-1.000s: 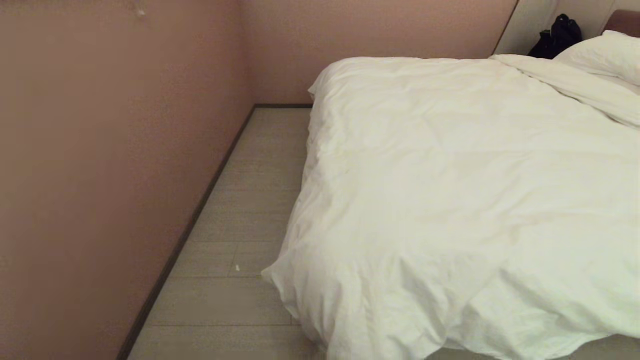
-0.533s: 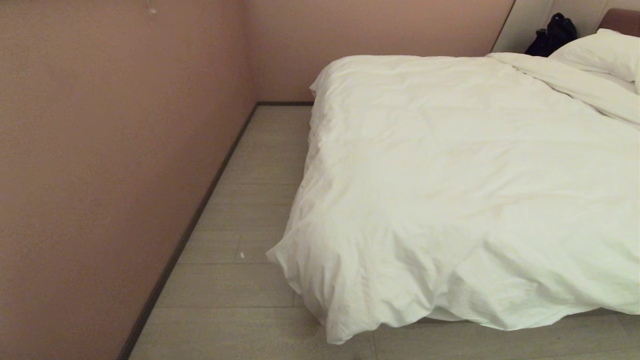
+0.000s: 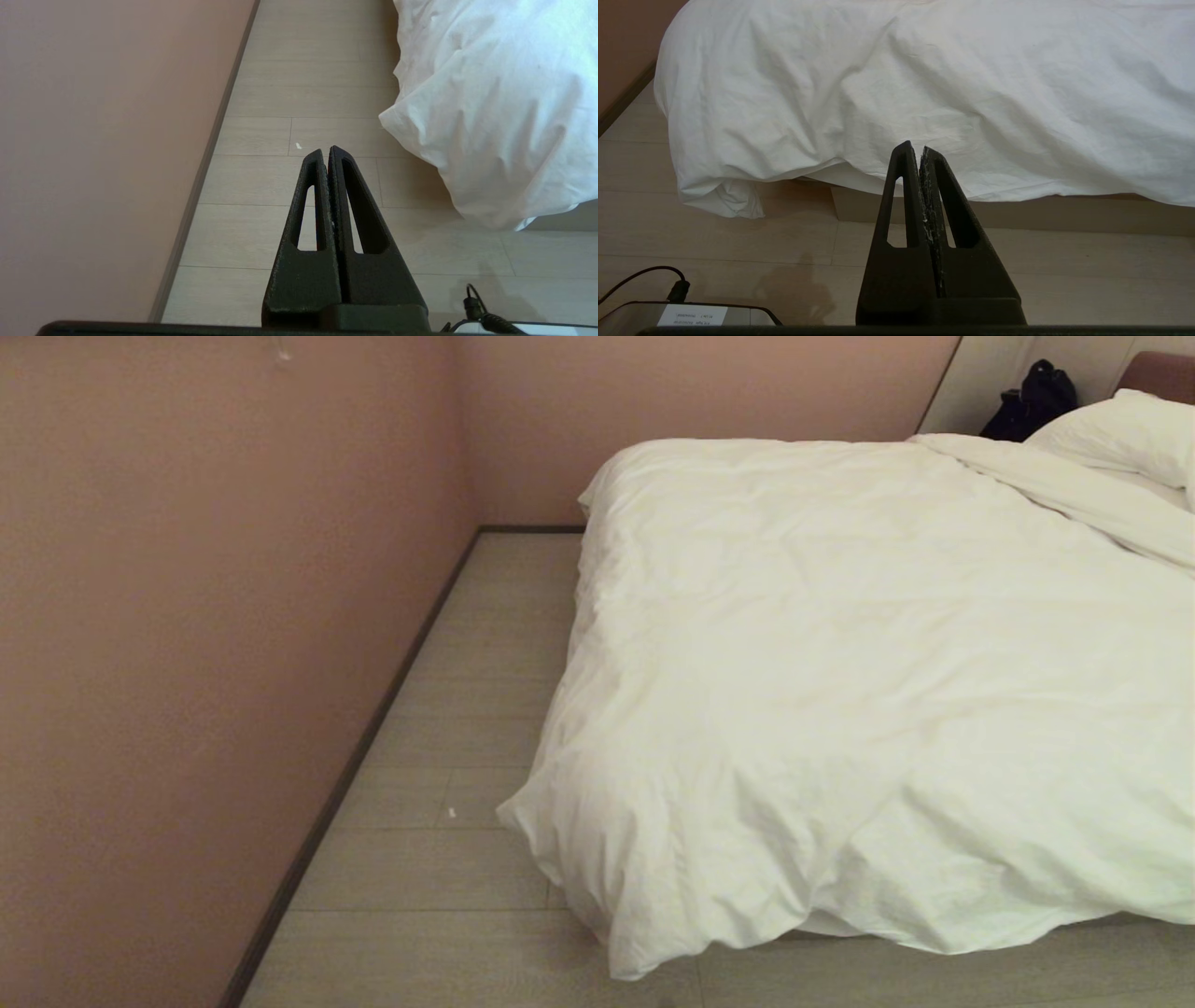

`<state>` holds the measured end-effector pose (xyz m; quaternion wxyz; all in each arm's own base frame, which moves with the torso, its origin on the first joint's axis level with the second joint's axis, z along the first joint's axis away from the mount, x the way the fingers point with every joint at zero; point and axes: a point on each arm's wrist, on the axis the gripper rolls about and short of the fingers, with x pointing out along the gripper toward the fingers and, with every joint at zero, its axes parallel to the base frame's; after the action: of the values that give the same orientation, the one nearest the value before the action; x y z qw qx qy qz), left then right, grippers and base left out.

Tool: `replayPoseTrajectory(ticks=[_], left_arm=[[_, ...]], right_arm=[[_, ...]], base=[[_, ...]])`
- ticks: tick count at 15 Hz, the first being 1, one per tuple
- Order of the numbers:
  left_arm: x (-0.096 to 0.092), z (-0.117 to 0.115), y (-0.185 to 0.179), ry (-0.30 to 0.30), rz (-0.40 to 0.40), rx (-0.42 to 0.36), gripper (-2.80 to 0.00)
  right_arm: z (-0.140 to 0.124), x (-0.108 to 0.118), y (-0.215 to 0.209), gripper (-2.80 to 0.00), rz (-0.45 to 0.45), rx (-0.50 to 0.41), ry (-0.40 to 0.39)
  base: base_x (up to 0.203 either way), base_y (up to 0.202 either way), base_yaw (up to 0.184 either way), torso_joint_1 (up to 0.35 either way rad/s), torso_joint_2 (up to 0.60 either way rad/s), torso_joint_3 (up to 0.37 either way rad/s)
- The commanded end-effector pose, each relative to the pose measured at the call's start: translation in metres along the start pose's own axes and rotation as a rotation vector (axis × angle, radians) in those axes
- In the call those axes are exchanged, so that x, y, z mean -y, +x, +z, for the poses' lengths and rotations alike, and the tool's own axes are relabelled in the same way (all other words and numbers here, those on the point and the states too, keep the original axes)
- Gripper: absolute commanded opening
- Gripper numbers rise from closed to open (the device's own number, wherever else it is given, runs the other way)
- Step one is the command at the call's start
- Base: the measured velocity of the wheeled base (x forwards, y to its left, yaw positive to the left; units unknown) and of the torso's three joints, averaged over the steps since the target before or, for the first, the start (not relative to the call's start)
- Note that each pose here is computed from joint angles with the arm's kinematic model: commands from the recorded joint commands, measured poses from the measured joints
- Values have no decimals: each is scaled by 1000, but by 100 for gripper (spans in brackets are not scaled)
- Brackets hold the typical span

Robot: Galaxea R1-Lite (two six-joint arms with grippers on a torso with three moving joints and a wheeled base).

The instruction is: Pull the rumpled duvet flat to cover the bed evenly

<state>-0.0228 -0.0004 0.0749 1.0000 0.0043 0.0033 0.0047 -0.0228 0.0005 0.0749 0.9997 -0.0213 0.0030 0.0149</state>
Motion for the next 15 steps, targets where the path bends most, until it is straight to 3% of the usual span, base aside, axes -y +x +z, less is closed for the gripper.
replayPoseTrajectory(ticks=[1,15], left_arm=[[0,0,0,-2,1,0,-280],[0,0,0,-3,1,0,-280]], right_arm=[[0,0,0,-280,1,1,0],[0,0,0,-280,0,-1,1]], base=[[0,0,0,0,0,0],[0,0,0,0,0,0]])
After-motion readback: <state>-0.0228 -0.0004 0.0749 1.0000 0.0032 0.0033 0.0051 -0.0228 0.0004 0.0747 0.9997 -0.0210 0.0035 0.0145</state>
